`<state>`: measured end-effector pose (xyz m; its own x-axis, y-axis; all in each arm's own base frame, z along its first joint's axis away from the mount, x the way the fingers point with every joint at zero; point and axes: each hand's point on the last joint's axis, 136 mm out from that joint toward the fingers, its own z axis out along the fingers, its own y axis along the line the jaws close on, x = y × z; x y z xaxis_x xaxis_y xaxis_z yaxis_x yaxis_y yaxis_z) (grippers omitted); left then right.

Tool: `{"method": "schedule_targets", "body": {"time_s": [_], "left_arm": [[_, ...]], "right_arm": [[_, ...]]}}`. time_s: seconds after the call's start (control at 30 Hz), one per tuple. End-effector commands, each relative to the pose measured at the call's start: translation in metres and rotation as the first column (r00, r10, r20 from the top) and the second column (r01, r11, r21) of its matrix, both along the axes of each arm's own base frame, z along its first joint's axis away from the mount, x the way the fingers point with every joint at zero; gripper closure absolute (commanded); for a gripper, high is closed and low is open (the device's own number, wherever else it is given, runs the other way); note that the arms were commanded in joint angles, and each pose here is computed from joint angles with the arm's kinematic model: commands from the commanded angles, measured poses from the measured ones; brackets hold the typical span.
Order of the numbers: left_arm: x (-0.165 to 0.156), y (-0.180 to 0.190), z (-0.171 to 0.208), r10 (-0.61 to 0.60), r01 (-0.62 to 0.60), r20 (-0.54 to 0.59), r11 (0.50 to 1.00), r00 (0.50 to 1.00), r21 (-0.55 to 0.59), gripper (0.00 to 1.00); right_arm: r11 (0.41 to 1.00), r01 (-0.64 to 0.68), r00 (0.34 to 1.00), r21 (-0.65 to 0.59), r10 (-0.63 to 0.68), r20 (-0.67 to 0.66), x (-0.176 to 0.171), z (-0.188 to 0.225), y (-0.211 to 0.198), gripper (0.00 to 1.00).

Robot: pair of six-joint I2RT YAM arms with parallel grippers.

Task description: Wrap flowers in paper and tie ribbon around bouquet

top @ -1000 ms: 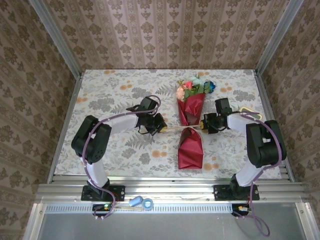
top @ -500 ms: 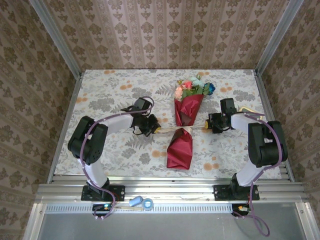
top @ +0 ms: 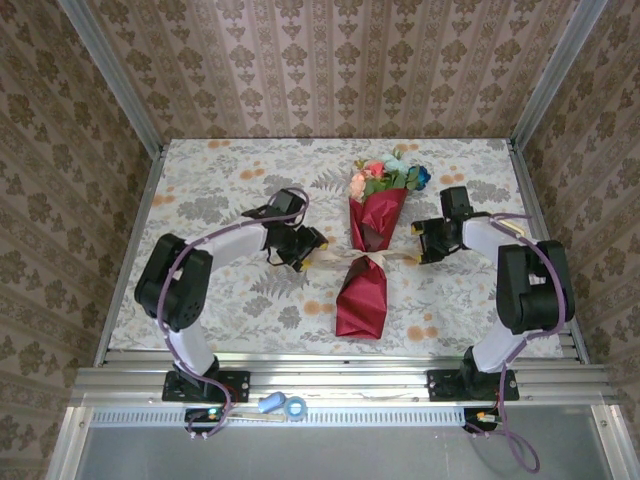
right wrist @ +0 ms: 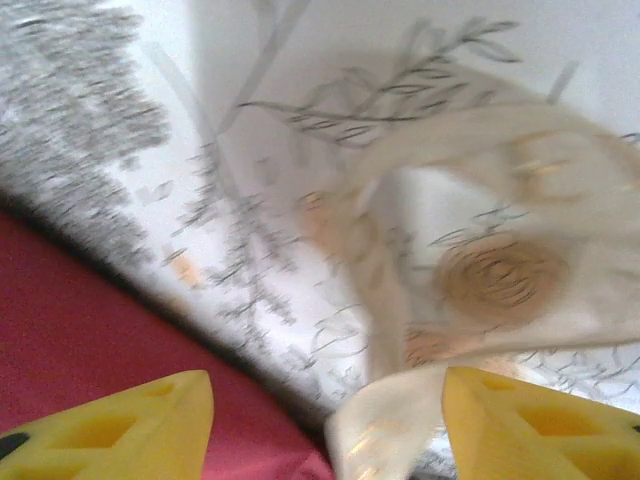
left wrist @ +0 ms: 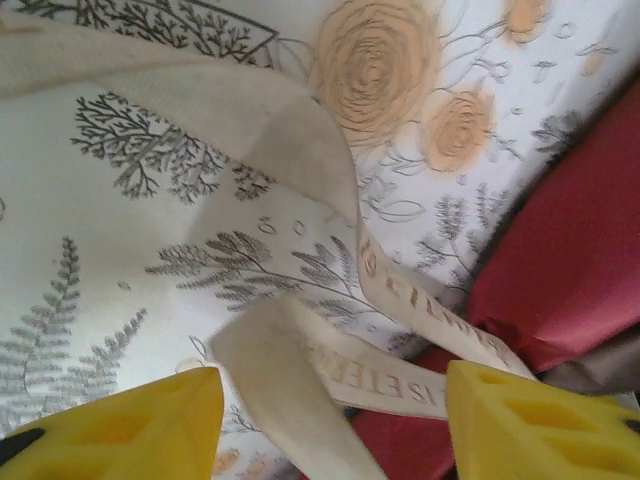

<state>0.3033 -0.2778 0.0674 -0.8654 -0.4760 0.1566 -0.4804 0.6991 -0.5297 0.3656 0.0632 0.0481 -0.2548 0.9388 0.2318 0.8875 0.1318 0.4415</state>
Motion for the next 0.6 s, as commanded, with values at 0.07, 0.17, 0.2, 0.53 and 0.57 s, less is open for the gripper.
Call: {"method": "schedule_targets", "body": {"time_s": [0.07,0.17,0.2,0.53,0.57], "left_arm": [[0.001,0.011,0.059,0.015,-0.015,0.077,1.0,0.997,-0.003,0.18],[0.006,0.029,0.078,0.029,-0.032,0.123,0.999,0.992,0.02,0.1],[0.008,0.036,0.085,0.032,-0.037,0.144,0.999,0.989,0.027,0.01],[0.021,0.148,0.135,0.11,-0.176,0.433,0.978,0.895,0.116,0.0],[0.016,0.166,0.135,0.112,-0.209,0.453,0.963,0.885,0.169,0.0]], "right_arm": [[0.984,-0.106,0.993,-0.147,0.113,0.044,-0.01,0.053,-0.023,0.23],[0.953,-0.178,0.977,-0.243,0.2,0.069,-0.015,0.083,-0.036,0.12],[0.938,-0.202,0.967,-0.28,0.237,0.094,-0.015,0.092,-0.041,0.0],[0.545,-0.255,0.927,-0.798,0.372,-0.042,-0.069,0.167,-0.127,0.0],[0.516,-0.239,0.943,-0.822,0.326,-0.07,-0.078,0.167,-0.138,0.0]]}}
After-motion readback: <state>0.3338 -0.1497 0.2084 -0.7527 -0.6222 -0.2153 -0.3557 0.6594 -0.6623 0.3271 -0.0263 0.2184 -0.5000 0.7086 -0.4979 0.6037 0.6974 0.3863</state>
